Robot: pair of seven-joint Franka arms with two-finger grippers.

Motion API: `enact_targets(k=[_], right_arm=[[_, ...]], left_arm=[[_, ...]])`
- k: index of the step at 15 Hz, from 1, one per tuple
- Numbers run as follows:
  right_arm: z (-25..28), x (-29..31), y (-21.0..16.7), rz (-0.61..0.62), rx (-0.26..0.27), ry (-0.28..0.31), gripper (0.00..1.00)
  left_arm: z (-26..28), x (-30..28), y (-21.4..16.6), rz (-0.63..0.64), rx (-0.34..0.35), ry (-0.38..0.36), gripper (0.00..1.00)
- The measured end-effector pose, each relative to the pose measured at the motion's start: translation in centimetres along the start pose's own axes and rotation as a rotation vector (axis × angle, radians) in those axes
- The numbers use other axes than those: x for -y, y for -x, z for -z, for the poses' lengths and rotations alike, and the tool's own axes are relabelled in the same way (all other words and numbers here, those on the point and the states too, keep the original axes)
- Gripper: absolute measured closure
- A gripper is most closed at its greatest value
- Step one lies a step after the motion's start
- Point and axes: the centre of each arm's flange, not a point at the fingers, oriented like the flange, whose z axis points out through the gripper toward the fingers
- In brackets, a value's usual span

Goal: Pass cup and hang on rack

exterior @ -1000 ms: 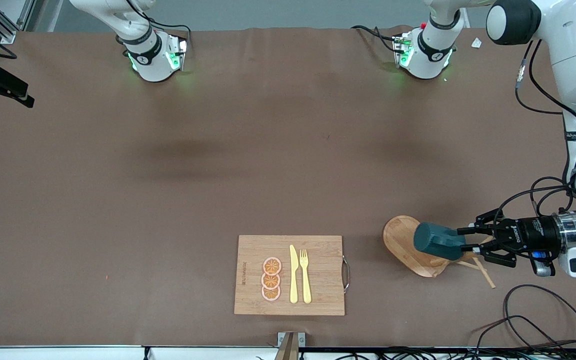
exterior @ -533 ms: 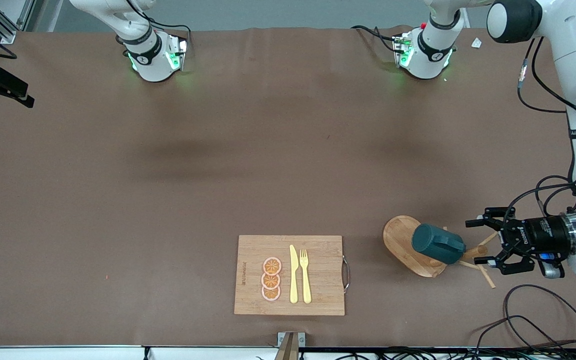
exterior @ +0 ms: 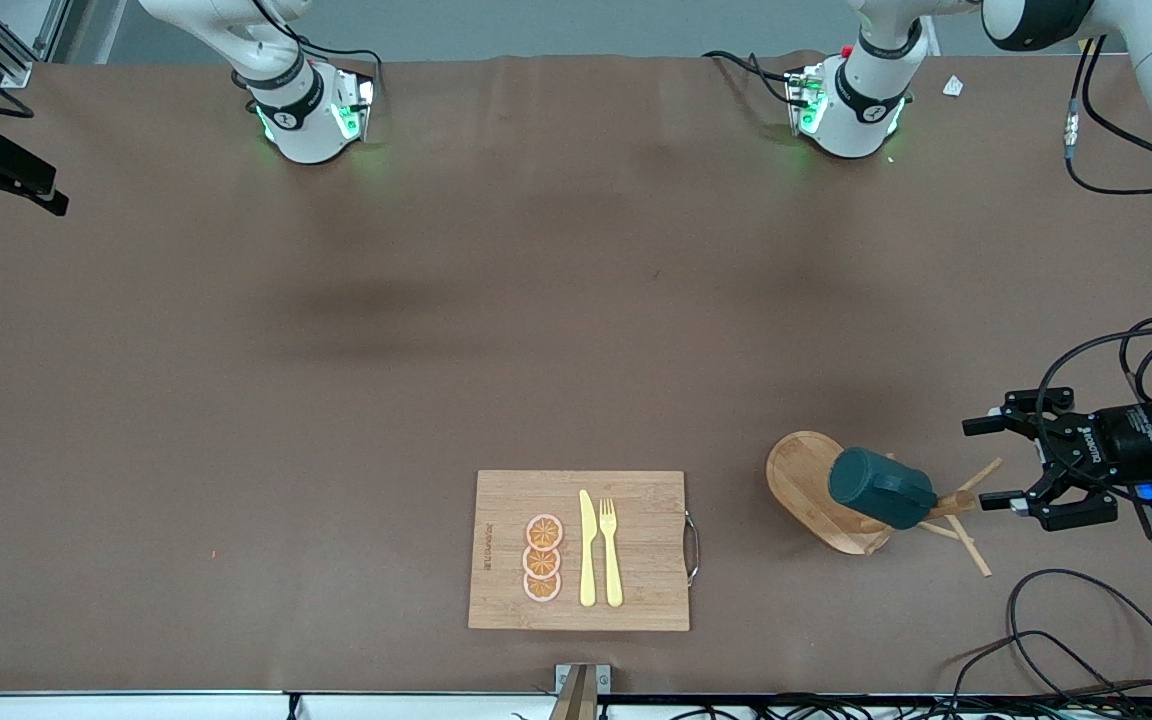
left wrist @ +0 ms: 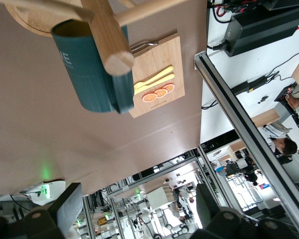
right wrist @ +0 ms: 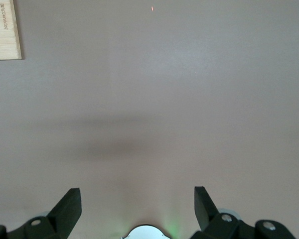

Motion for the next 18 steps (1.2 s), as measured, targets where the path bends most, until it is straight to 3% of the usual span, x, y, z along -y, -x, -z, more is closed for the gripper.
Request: enact_targets(k=[5,10,12,15,18], right_arm=[[0.0,0.0,0.0,0.000,0.000,0.000,0.00],[0.0,0.0,0.0,0.000,0.000,0.000,0.00],[0.0,0.0,0.0,0.000,0.000,0.000,0.00],[0.0,0.0,0.0,-0.001,0.000,0.000,0.00],[0.0,0.0,0.0,-0.001,-0.001,0.000,0.00]], left_arm=[[-2.5,-1.3,7.9,-0.137,-0.159,-0.173,0.00],[-5.3,-0.8,11.3,-0.321,-0.434,-0.464,0.00],[-4.9,-0.7,12.2,-0.397,-0.509,-0.542,0.00],[-1.5,0.0,13.4,-0.473,-0.578,-0.625,0.00],[1.4,0.5,15.3,-0.653,-0.601,-0.721,0.00]])
